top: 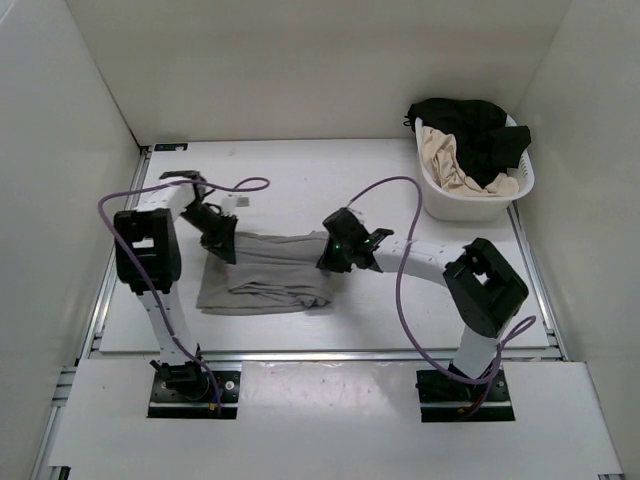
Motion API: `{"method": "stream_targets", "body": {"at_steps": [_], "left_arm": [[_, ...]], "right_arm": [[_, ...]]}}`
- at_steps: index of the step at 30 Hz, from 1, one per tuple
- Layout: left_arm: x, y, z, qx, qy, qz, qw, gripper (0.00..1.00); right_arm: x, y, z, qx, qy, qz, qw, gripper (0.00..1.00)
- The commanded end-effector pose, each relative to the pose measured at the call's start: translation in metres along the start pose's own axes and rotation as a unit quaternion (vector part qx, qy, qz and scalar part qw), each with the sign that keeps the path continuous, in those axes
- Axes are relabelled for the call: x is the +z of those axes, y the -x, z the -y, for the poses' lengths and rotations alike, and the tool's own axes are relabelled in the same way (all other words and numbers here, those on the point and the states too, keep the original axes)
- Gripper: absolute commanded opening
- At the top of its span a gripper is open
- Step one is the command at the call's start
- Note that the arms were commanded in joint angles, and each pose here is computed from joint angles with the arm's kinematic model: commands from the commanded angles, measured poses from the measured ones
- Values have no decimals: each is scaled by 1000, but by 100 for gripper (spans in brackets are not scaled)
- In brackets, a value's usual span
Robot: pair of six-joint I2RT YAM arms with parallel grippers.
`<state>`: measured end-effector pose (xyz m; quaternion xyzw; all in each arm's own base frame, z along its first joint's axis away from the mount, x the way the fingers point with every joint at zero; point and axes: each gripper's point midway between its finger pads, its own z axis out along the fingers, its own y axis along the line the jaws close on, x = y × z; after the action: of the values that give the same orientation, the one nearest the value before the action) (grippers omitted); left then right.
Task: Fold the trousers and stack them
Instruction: Fold the trousers
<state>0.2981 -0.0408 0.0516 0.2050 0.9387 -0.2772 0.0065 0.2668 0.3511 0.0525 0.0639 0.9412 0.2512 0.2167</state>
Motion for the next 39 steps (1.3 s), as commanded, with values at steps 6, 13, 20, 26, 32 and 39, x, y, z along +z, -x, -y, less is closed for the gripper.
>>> {"method": "stream_targets", "body": {"at_steps": [6,13,20,26,32,39], "left_arm": [[17,88,76,85,-38,10,996,14],[-4,102,81,99,24,27,994,14],[-15,65,11,46,63,2,997,14],[29,28,-22,-1,15,-62,998,30],[15,41,-36,-27,44,-6,999,57],[-32,67,-29,-32,62,76,995,84]], "right_arm": [[-63,62,126,2,-167,49,985,0],[-79,53,123,-21,-149,34,988,94],[-69,39,100,-35,-142,32,989,98],[-55,42,74,-45,-119,44,991,98],[-54,50,60,-58,-108,50,991,99],[-43,45,32,-63,-44,37,996,99]]}}
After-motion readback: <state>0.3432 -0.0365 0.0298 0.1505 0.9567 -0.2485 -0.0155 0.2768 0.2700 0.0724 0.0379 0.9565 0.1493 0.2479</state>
